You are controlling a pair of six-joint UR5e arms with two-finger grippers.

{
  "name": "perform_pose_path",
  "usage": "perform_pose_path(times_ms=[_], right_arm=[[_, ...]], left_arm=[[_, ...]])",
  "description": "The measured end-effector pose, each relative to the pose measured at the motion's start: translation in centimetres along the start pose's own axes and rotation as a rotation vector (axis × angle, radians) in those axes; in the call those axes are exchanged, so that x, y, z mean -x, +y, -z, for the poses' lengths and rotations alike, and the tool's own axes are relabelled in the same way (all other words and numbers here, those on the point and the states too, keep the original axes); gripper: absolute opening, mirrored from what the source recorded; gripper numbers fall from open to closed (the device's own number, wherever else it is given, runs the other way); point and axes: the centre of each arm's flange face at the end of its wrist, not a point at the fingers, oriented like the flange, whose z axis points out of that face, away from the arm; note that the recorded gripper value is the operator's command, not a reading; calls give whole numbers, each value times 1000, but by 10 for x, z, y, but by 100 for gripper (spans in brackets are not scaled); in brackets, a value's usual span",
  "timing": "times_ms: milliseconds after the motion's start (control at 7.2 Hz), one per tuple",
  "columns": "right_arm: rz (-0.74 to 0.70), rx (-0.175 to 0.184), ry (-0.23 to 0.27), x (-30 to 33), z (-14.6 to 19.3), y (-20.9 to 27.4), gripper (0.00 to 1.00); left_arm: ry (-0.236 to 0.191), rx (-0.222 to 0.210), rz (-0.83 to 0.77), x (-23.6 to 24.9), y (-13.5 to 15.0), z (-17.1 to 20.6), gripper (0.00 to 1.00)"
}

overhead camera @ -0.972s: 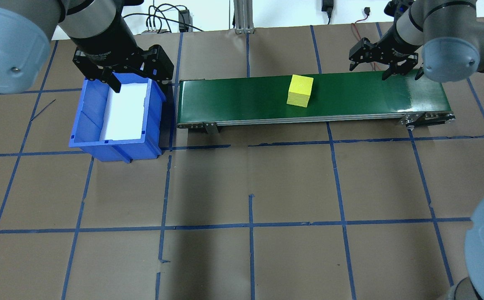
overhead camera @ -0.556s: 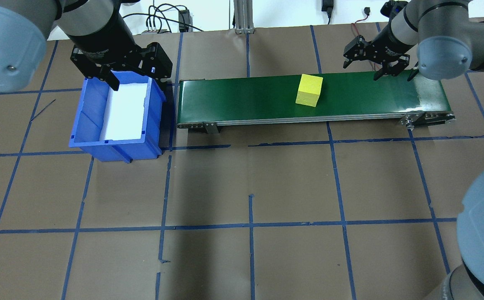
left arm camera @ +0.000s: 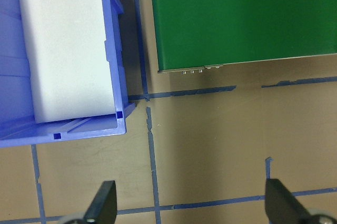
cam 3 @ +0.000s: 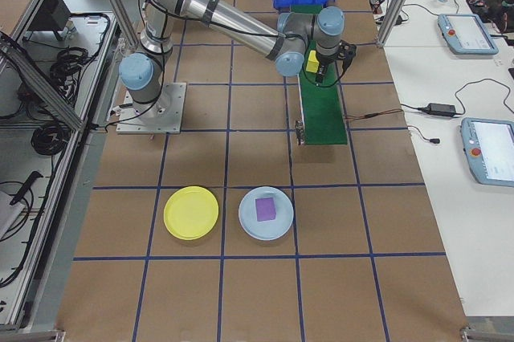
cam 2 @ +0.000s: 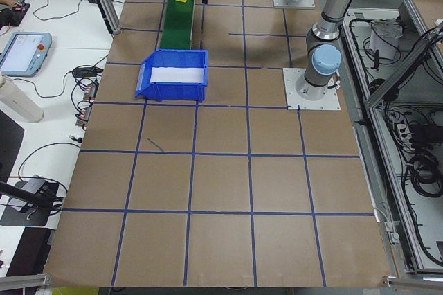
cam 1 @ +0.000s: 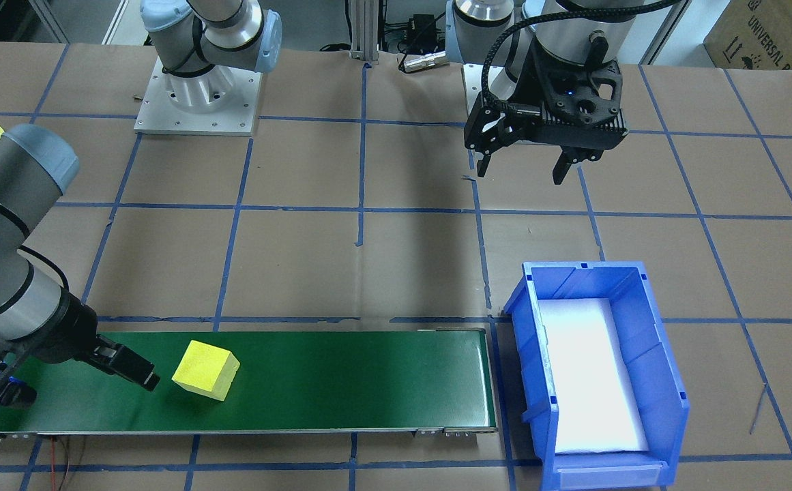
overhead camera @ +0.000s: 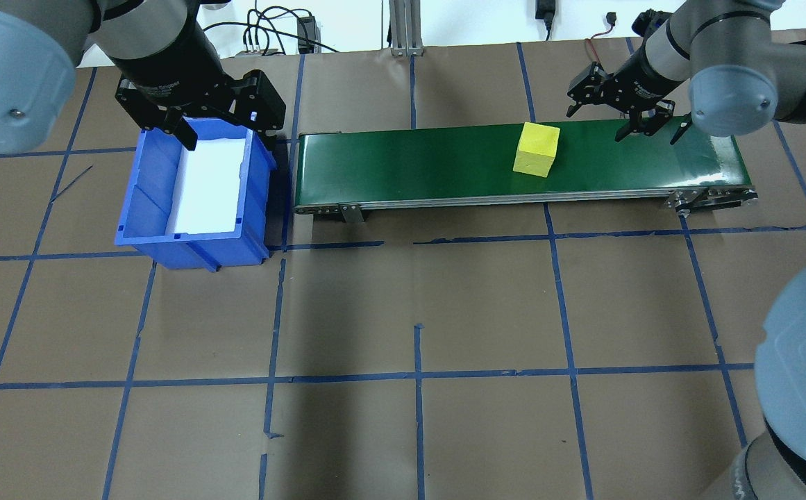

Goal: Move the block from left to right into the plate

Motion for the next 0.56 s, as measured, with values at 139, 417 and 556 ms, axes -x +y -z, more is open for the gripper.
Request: perform_pose_path(times_ms=[139, 417, 556], right_arm=[[-19, 3, 1, -1, -2, 0, 100], [-41, 9, 2, -2, -6, 0, 100], [-44, 11, 2, -2, -6, -1, 100]], left_arm=[[0, -1, 0, 0, 0, 0, 100], [-1, -4, -2, 0, 0, 2, 100], [-9, -6, -3, 1, 0, 3, 100]])
